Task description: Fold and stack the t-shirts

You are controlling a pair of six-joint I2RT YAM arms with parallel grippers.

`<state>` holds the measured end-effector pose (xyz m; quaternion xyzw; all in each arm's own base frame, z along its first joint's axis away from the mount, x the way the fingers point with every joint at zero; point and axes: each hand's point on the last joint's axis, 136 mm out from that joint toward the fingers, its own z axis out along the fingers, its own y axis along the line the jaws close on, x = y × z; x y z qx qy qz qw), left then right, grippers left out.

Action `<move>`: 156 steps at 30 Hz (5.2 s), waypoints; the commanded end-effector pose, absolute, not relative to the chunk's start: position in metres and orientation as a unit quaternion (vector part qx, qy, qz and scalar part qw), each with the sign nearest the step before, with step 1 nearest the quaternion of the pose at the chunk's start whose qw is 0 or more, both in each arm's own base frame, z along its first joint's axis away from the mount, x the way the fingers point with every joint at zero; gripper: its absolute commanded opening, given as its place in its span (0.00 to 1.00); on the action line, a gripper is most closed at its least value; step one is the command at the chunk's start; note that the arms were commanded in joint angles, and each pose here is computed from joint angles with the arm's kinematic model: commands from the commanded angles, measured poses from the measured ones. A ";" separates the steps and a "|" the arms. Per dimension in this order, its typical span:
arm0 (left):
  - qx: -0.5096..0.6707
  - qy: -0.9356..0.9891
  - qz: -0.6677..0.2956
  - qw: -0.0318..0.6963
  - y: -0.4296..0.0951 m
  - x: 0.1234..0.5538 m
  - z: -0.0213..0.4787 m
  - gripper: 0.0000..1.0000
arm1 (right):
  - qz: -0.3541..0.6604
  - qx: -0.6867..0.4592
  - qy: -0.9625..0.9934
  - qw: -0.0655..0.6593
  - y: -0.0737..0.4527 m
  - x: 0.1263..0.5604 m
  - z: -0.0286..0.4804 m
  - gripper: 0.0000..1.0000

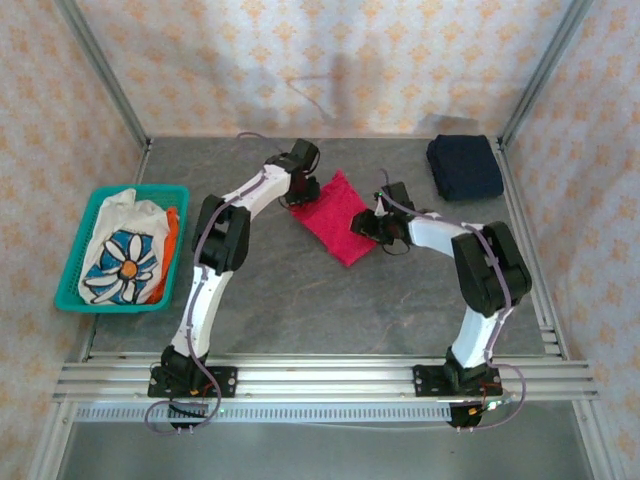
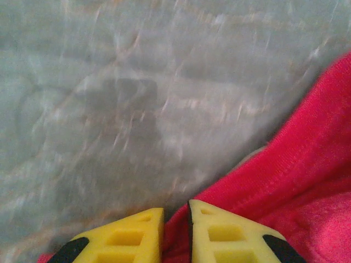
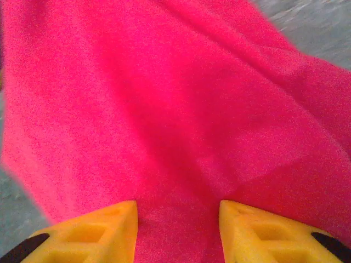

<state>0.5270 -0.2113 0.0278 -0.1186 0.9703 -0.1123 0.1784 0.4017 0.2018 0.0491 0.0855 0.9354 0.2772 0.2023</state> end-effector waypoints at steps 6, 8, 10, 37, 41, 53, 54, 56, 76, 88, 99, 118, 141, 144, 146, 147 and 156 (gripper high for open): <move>-0.121 0.964 -0.160 0.173 -0.235 0.475 0.044 0.17 | 0.234 0.075 0.942 0.230 0.168 0.459 0.072 0.44; -0.130 0.963 -0.153 0.182 -0.231 0.472 0.047 0.17 | 0.229 0.068 0.938 0.250 0.170 0.459 0.091 0.46; -0.143 0.961 -0.139 0.193 -0.218 0.472 0.052 0.16 | 0.192 0.058 0.939 0.278 0.170 0.456 0.108 0.50; -0.205 0.940 -0.236 0.135 -0.223 0.459 0.000 0.00 | 0.193 -0.014 0.953 0.231 0.287 0.437 0.083 0.00; -0.208 0.942 -0.227 0.130 -0.220 0.457 -0.008 0.00 | 0.255 -0.017 0.931 0.262 0.299 0.434 0.116 0.00; -0.217 0.941 -0.229 0.124 -0.217 0.454 -0.015 0.00 | 0.341 -0.016 0.902 0.264 0.330 0.443 0.125 0.00; -0.218 0.940 -0.229 0.124 -0.216 0.454 -0.015 0.00 | 0.346 -0.016 0.901 0.263 0.332 0.445 0.124 0.00; -0.222 0.940 -0.229 0.122 -0.214 0.454 -0.018 0.00 | 0.365 -0.024 0.894 0.258 0.341 0.447 0.123 0.00; -0.247 0.929 -0.231 0.151 -0.179 0.448 0.016 0.00 | 0.371 0.025 0.911 0.177 0.326 0.459 0.047 0.14; -0.256 0.924 -0.194 0.207 -0.134 0.419 0.064 0.25 | 0.409 -0.025 0.877 0.253 0.323 0.449 0.141 0.58; -0.180 0.931 -0.217 0.233 -0.220 0.432 0.105 0.70 | 0.283 0.081 0.908 0.298 0.204 0.485 0.111 0.57; -0.195 0.952 -0.168 0.167 -0.237 0.447 0.022 0.12 | 0.284 0.014 0.937 0.204 0.196 0.510 0.059 0.35; -0.165 0.953 -0.154 0.204 -0.236 0.519 0.069 0.49 | 0.266 0.050 0.923 0.275 0.171 0.403 0.108 0.62; -0.164 0.948 -0.157 0.223 -0.231 0.510 0.089 0.65 | 0.244 0.038 0.930 0.272 0.166 0.426 0.103 0.83; -0.169 0.944 -0.158 0.237 -0.224 0.502 0.101 0.76 | 0.232 0.020 0.938 0.259 0.169 0.440 0.096 0.90; -0.172 0.941 -0.157 0.244 -0.220 0.497 0.106 0.81 | 0.225 0.014 0.940 0.255 0.170 0.448 0.093 0.91; -0.210 0.927 -0.146 0.274 -0.184 0.448 0.120 0.91 | 0.215 -0.120 0.950 0.193 0.219 0.471 0.065 0.87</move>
